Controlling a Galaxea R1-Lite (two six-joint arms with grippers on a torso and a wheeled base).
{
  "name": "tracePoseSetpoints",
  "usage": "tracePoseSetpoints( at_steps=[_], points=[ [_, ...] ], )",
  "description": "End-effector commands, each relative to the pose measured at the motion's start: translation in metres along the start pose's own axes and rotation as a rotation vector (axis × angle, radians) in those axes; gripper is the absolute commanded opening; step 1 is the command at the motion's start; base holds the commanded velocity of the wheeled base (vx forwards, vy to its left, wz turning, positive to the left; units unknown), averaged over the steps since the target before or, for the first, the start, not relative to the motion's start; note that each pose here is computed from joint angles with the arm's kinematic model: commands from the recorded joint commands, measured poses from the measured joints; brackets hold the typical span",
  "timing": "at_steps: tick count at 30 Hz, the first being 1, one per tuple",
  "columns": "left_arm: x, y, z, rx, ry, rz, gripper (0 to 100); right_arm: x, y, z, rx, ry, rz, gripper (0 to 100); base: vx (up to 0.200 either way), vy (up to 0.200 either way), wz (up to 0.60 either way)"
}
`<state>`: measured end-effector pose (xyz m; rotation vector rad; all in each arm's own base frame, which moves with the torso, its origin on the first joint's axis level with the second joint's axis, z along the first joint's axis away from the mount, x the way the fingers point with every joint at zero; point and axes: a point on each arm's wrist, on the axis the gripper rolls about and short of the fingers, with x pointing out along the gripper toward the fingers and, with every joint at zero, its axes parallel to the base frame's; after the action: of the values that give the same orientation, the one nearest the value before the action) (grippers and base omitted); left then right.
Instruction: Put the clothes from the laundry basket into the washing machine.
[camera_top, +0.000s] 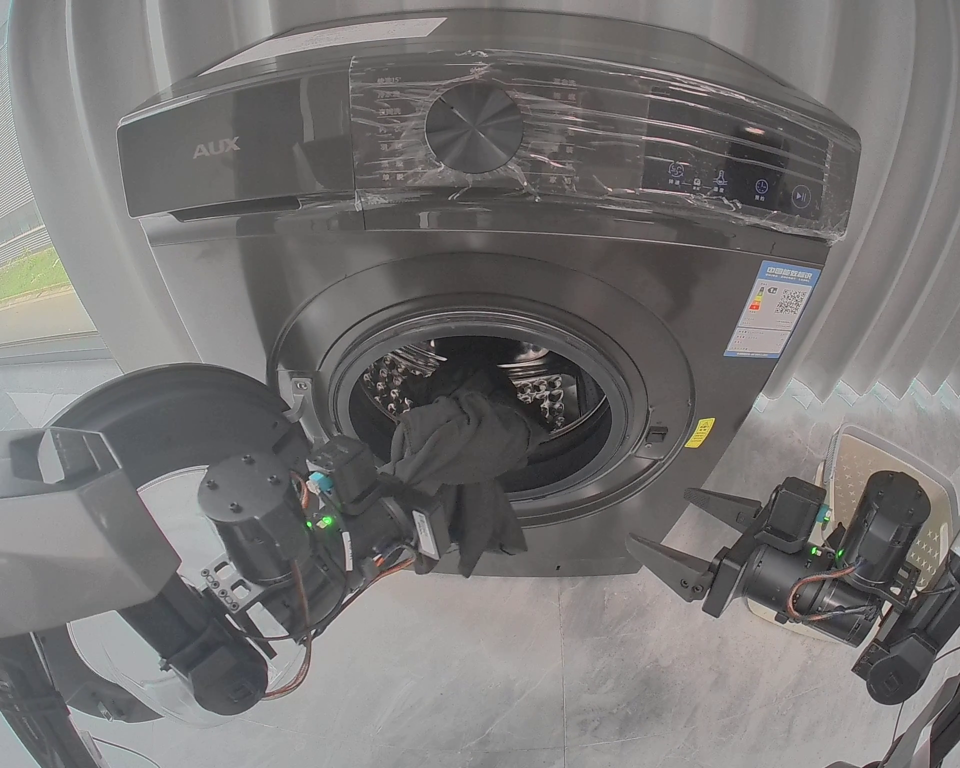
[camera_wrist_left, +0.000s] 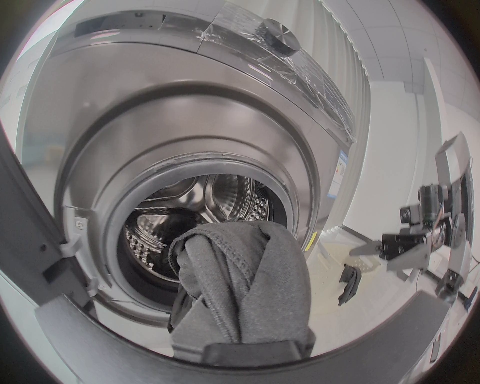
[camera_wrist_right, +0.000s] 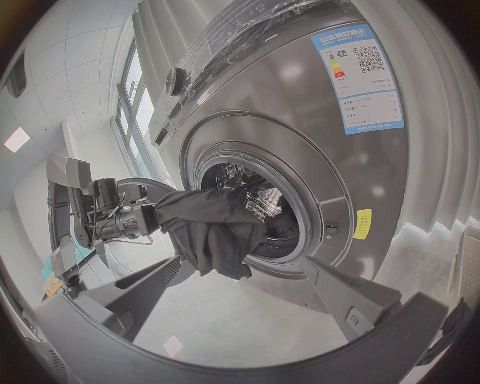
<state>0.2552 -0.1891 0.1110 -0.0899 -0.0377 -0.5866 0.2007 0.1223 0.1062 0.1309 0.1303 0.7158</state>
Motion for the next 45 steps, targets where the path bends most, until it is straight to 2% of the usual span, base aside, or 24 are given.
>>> tracePoseSetpoints(
  at_steps=[1,3,6,8,12,17,21,23,24,25,27,30,33,36,41,45],
  points=[
    [0.029,-0.004,-0.019,-0.040,0.003,0.001,0,-0.003,-0.002,-0.003,0.003,0.013,-0.009,100,0.000,0.000,0.00],
    [0.036,-0.004,-0.026,-0.057,0.009,0.004,0,-0.005,-0.002,-0.004,0.004,0.024,-0.012,100,0.000,0.000,0.00],
    [0.047,-0.005,-0.033,-0.140,0.002,0.007,0,-0.006,-0.002,-0.006,0.006,0.034,-0.014,100,0.000,0.000,0.00],
    [0.057,-0.005,-0.038,-0.170,-0.011,0.017,0,-0.007,-0.001,-0.007,0.005,0.036,-0.011,100,0.000,0.000,0.00],
    [0.077,-0.001,-0.043,-0.182,-0.054,0.065,0,-0.007,-0.002,-0.007,0.007,0.035,-0.014,100,0.000,0.000,0.00],
    [0.095,-0.001,-0.054,-0.191,-0.075,0.080,0,-0.006,-0.001,-0.007,0.006,0.036,-0.009,100,0.000,0.000,0.00],
    [0.109,0.000,-0.057,-0.210,-0.099,0.080,0,-0.006,-0.001,-0.007,0.005,0.036,-0.009,100,0.000,0.000,0.00],
    [0.120,0.009,-0.056,-0.223,-0.128,0.102,0,-0.006,0.000,-0.007,0.004,0.036,-0.008,100,0.000,0.000,0.00],
    [0.120,0.009,-0.056,-0.223,-0.128,0.102,0,-0.006,0.000,-0.007,0.004,0.036,-0.008,100,0.000,0.000,0.00],
    [0.131,0.017,-0.052,-0.228,-0.157,0.117,0,-0.006,0.000,-0.007,0.006,0.037,-0.006,100,0.000,0.000,0.00],
    [0.138,0.025,-0.048,-0.240,-0.177,0.131,0,-0.006,0.000,-0.007,0.006,0.037,-0.003,100,0.000,0.000,0.00],
    [0.145,0.033,-0.044,-0.283,-0.169,0.149,0,-0.006,0.001,-0.007,0.006,0.039,-0.002,100,0.000,0.000,0.00],
    [0.151,0.035,-0.038,-0.338,-0.184,0.153,0,-0.006,0.001,-0.007,0.006,0.037,-0.002,100,0.000,0.000,0.00],
    [0.157,0.037,-0.033,-0.369,-0.193,0.170,0,-0.006,0.001,-0.007,0.006,0.039,-0.002,100,0.000,0.000,0.00],
    [0.172,0.047,-0.024,-0.373,-0.256,0.210,0,-0.006,0.001,-0.007,0.006,0.038,0.000,100,0.000,0.000,0.00],
    [0.177,0.049,-0.024,-0.375,-0.256,0.221,0,-0.006,0.001,-0.008,0.006,0.041,0.001,100,0.000,0.000,0.00]
  ],
)
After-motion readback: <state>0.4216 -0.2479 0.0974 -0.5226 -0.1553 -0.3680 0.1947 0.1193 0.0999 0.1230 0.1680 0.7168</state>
